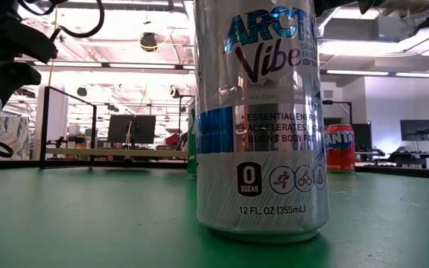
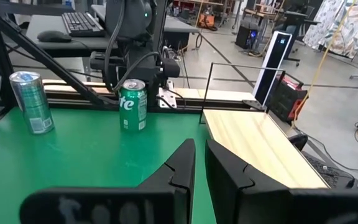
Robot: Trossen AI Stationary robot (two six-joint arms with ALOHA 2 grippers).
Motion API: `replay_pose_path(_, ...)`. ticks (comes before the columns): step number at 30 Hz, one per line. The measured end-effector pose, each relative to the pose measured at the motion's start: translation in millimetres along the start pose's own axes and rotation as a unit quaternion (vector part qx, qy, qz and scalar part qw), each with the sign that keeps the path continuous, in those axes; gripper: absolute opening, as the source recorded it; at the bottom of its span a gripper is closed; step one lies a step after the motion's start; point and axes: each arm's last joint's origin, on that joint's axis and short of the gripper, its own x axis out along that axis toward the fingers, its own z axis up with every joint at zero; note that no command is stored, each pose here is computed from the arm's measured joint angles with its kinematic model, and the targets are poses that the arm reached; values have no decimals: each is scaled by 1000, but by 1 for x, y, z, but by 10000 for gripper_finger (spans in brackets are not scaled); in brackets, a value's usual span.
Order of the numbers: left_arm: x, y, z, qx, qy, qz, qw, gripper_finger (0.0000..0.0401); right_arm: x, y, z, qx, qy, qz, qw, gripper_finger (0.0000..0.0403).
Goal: Place canned beverage on shelf
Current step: Put the left green soda can on the shelf
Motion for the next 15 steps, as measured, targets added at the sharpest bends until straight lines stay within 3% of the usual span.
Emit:
replay_pose_path(5,1,-1,2,-1,10,-5,1000,281,0,0,0,0,1,0,1000,63)
replay_pose_path(10,-11,-4,8,-1,-10,-17,1000,281,0,0,0,0,1,0,1000,63)
replay_pose_path(15,-44,-3,22,-7,-75,-11,997,281,0,0,0,0,1,0,1000,63)
